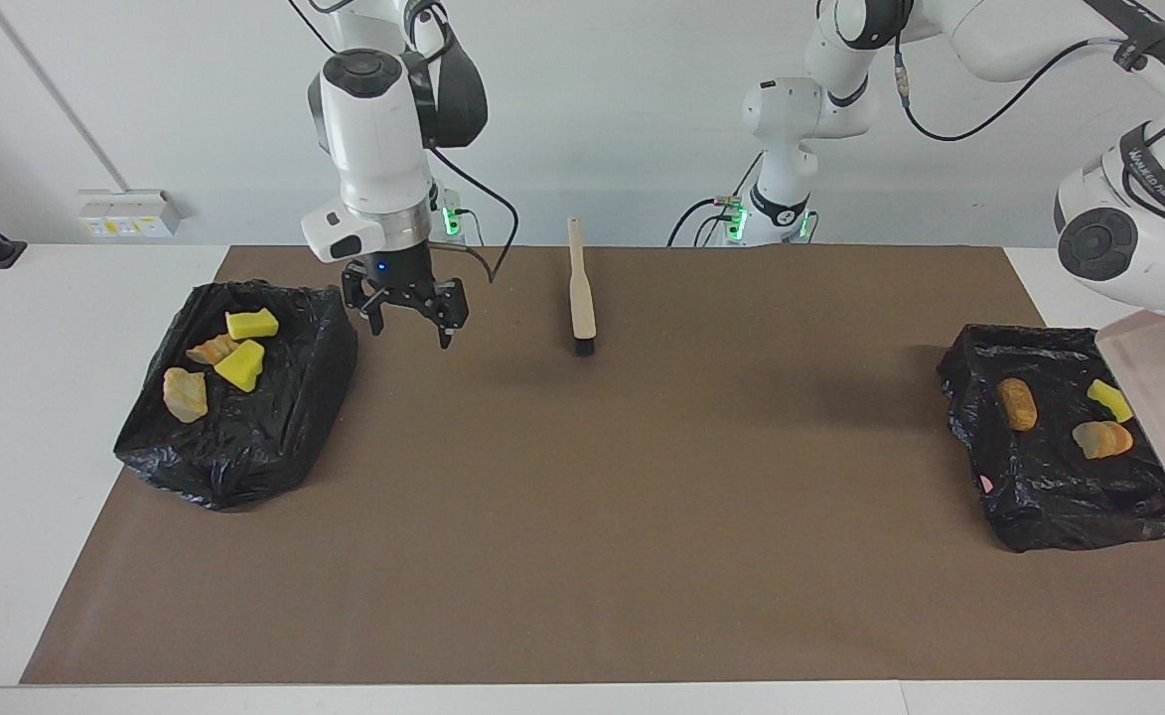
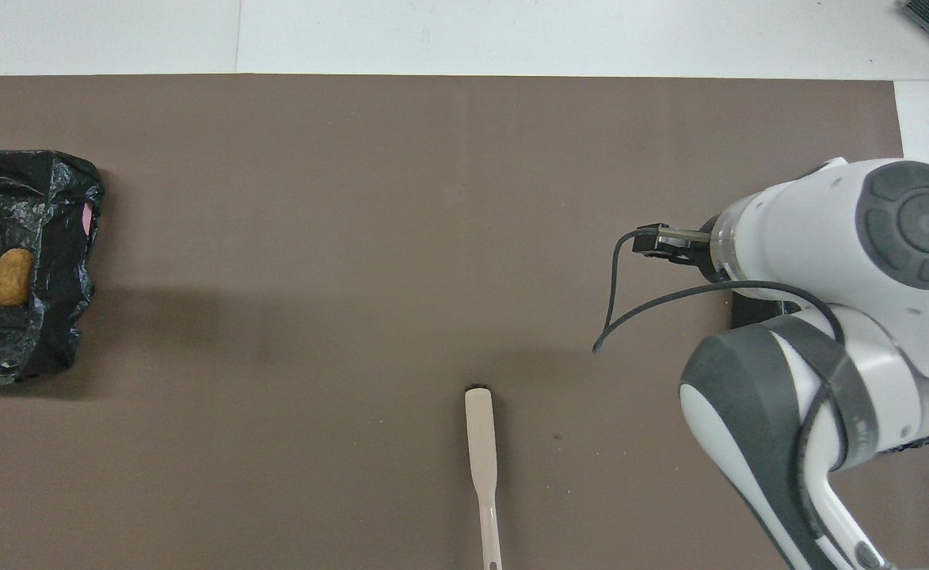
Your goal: Sweep and dump trash in bin
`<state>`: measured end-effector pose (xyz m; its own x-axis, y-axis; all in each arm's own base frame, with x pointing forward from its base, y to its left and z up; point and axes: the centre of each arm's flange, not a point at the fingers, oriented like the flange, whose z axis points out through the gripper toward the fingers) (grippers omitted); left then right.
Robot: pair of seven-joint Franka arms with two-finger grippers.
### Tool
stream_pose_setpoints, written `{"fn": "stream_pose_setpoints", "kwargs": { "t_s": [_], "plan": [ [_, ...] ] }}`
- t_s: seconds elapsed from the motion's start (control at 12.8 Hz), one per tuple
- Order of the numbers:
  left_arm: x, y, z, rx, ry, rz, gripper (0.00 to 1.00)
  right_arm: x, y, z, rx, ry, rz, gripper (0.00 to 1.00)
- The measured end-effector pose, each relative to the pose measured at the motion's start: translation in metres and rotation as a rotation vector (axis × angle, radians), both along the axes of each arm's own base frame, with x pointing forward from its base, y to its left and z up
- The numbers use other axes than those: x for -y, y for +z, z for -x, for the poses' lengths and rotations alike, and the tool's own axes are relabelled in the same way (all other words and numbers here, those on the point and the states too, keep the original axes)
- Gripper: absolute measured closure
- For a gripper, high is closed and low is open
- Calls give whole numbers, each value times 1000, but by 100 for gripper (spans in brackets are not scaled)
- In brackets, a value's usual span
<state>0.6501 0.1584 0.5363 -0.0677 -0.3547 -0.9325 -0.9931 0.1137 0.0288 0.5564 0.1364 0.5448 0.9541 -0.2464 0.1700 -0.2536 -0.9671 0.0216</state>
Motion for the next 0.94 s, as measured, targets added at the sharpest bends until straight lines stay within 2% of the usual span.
{"fn": "stream_pose_setpoints", "kwargs": {
  "t_s": [0.16, 0.39, 0.62, 0.7, 0.94],
  "plan": [
    [39, -11, -2, 8, 27, 124, 68, 13, 26, 5, 10, -25, 1, 0],
    [95, -32, -2, 82, 108, 314, 68, 19, 45, 14, 24, -35, 1, 0],
    [157, -55, 3, 177, 235, 457, 68, 23, 82, 18, 86, -43, -12, 0],
    [176, -62, 5, 206, 279, 499, 68, 28, 95, 19, 91, -47, -11, 0],
    [240, -89, 16, 279, 438, 618, 68, 54, 110, 23, 43, -19, 13, 0]
  ]
}}
